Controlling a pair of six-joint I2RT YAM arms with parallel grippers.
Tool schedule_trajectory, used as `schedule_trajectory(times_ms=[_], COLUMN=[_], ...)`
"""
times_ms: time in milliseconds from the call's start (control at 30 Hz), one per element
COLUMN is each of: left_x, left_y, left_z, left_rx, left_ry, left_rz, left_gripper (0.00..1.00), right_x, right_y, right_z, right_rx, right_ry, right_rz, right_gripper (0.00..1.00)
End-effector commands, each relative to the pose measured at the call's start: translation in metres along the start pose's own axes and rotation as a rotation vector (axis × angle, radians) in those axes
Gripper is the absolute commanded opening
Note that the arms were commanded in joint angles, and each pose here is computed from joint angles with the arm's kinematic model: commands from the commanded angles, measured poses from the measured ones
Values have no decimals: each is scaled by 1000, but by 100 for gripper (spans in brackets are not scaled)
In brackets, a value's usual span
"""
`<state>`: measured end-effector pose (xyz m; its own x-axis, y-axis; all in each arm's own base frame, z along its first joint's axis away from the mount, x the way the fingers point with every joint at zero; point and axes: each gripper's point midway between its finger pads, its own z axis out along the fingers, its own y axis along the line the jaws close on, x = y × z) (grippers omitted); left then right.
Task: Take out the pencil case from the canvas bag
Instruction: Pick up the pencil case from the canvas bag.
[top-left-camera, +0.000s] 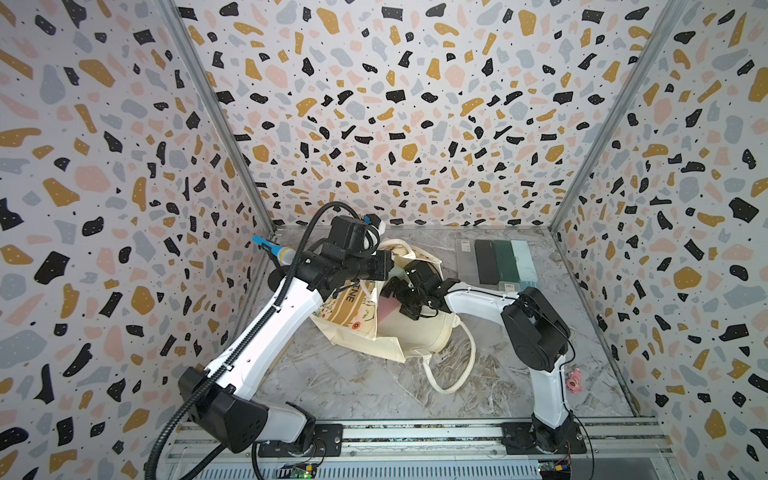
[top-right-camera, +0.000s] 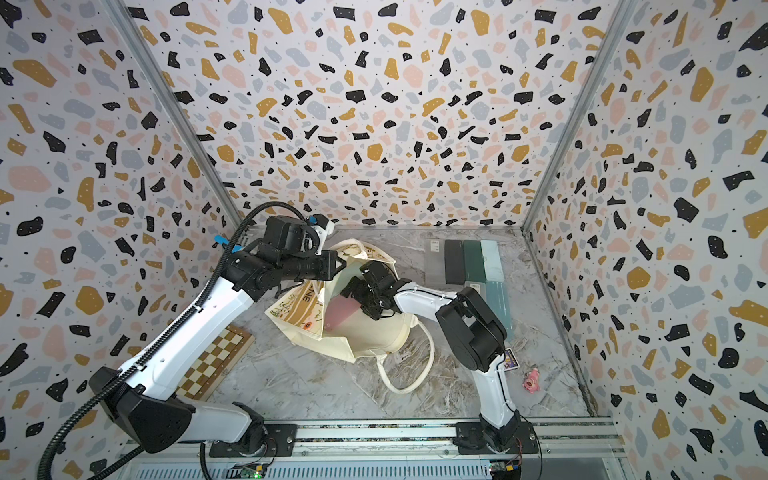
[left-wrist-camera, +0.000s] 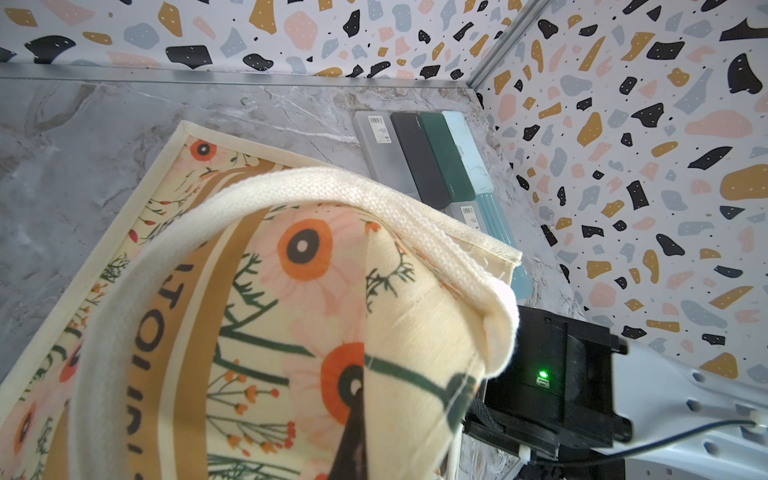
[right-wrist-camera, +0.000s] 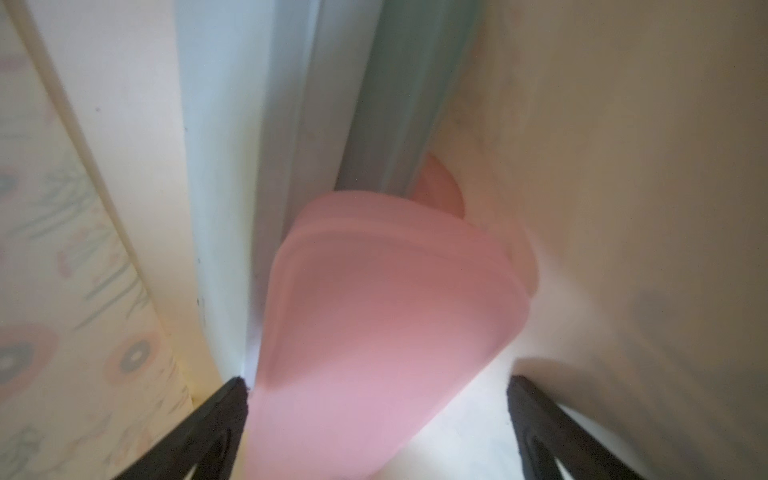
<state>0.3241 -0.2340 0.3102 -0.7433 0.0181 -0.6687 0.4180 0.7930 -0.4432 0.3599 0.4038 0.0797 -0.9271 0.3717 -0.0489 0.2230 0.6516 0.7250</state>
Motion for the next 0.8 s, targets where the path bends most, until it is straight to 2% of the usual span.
schedule_trajectory(times_ms=[0,267,433,600,767], left_x=[-12,-9,-8,-10,-11], left_y=[-43,-55,-40,-19,-9], left_z=[-24,-28,-26,-25,-22], left_rx=[190,260,173,50,-2], left_ry=[-56,-56,-58,-71,-71], left_rz=[77,121,134,137,142], left_gripper=[0,0,0,0,0], right_x=[-14,-18,-24,-31,-27], right_y=[-11,-12,-2,25,52], right_z=[4,3,-11,-43,-75], right_rx=[22,24,16,-5,-20], right_ry=[-22,-37,-84,-203,-336], right_rz=[52,55,8,-121,-271], right_gripper=[92,75,69,63,61])
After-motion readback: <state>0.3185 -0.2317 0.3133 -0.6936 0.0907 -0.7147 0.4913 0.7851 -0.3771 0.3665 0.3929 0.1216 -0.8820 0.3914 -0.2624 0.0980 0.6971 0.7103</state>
